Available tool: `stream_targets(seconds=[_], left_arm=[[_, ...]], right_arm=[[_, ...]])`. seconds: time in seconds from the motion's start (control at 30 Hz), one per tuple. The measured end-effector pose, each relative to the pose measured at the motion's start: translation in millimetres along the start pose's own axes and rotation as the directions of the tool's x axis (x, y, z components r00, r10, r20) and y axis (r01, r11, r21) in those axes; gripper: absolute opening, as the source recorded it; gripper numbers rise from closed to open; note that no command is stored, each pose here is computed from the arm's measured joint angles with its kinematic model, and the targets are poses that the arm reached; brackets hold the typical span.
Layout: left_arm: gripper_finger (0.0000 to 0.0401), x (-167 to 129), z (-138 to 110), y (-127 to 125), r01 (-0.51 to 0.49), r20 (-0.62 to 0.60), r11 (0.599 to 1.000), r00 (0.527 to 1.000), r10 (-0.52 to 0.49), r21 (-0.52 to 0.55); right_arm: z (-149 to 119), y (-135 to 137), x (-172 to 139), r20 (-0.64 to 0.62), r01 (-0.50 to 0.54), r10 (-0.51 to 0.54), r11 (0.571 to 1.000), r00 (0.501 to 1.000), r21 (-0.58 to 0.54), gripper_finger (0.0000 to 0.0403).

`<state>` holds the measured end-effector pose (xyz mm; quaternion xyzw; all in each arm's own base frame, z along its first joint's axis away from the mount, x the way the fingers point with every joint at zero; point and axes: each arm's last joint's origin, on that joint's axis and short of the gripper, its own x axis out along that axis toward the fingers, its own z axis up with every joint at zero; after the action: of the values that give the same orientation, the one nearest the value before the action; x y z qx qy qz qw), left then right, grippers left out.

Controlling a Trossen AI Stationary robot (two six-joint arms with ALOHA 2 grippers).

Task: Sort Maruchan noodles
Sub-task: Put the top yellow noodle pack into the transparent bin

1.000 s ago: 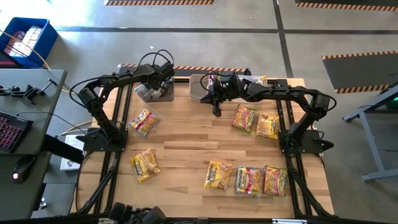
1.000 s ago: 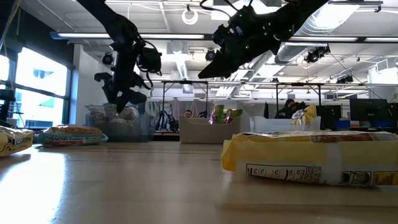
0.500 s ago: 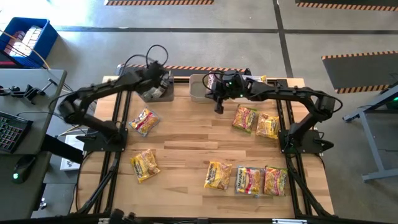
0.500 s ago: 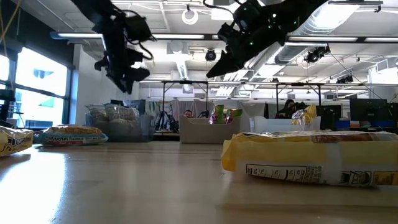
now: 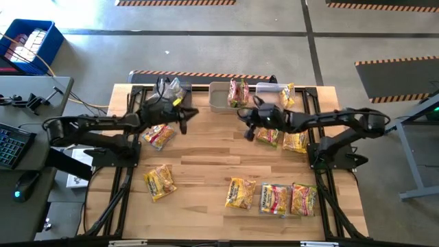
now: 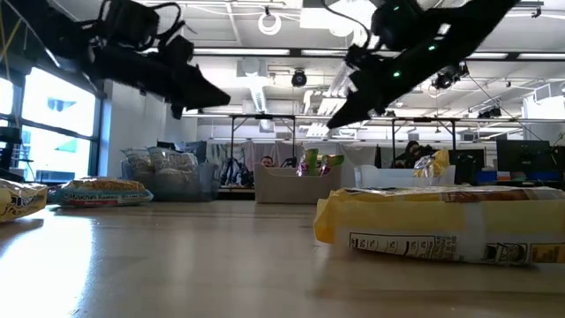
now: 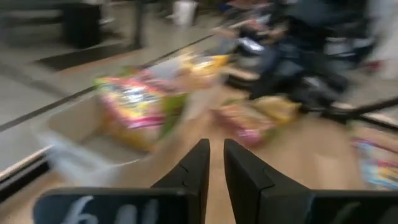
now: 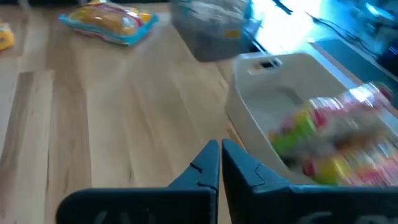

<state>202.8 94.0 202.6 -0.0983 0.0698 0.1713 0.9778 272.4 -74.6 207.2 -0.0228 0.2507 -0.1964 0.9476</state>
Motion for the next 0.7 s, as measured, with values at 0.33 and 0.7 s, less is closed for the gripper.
stream_targets(seconds=[0.33, 0.7], left_arm=[[0.0004, 6, -20, -22, 0.240, 0.015, 0.964, 0.970, -0.243, 0.118], [0.0001, 26, -47, -21, 0.257, -0.057, 0.960, 0.966, -0.252, 0.114]], right_arm=[[-5, 7, -72, -0.237, 0.120, -0.049, 0.949, 0.970, 0.293, 0.0000], [-37, 12, -105, -0.585, 0.405, 0.008, 0.714, 0.811, 0.571, 0.0113]])
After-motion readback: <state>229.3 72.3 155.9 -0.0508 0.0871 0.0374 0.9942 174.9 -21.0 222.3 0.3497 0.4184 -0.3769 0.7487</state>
